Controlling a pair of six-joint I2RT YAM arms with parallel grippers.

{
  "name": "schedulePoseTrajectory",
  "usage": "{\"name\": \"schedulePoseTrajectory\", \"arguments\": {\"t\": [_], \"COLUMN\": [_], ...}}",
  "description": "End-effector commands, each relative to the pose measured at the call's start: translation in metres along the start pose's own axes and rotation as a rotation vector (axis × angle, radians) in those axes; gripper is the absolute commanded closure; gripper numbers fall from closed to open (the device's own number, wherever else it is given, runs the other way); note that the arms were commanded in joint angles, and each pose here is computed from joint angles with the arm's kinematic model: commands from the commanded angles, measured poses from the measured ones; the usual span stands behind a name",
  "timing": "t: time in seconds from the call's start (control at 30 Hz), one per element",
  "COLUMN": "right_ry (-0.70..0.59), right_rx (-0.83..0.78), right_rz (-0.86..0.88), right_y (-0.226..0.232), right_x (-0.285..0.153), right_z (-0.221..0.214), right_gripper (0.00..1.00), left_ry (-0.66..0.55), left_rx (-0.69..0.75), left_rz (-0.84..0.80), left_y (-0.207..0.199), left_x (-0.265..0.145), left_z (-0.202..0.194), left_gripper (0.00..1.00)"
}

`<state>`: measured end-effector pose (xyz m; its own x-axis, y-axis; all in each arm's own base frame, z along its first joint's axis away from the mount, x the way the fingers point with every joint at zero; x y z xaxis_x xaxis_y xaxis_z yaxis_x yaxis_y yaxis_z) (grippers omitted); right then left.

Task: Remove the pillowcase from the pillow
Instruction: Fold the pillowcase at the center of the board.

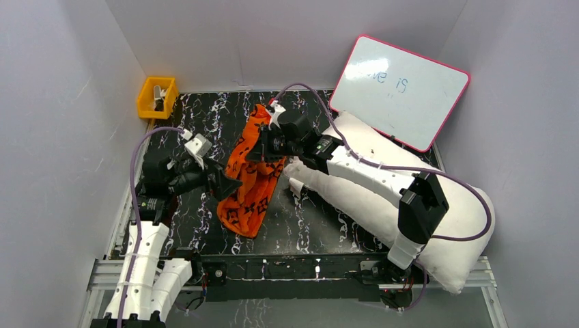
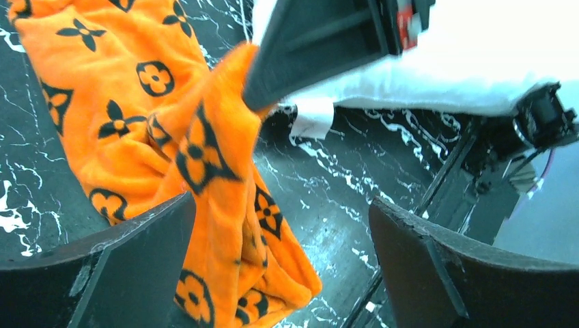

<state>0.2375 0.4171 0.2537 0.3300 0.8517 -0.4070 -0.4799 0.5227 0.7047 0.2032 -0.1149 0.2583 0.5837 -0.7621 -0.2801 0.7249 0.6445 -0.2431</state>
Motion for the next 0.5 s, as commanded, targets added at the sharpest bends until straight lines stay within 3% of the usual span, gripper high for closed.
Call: {"name": "schedulePoseTrajectory", "arguments": {"t": [0.0,0.3,0.47], "right_ry": [-0.063,-0.026,0.011], "right_rx": [-0.052,-0.042,-0.026], "right_rz": [0.146,0.198,0.214], "right_y": [0.037,0.042,0.042], "right_x": [-0.009,0.000,0.008], "right_z": [0.037,0.036,0.031], "right_gripper": [1.00,1.00,1.00], "left_ry": [-0.027,-0.177,-0.174], "left_rx": [0.165,0.237,0.237], "left_rz": [-0.043,0.049,0.038], "left_y": [-0.005,0.005,0.009], "left_x": [-0.002,-0.002,0.007], "left_z": [-0.007,0.012,0.014], "left_gripper": [0.02,0.02,0.02]}}
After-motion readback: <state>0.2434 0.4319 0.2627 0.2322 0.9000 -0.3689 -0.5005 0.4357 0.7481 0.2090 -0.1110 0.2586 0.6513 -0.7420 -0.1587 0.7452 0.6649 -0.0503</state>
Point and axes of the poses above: each gripper's point midway between its finger pads, its own x axis out along the fingers, its own y axis along the line the jaws close on, z = x × y, the point moved 3 cm from there along -x, back along the fingers, and after that the axes turned 2 degrees about x, right-handed, at the moved point
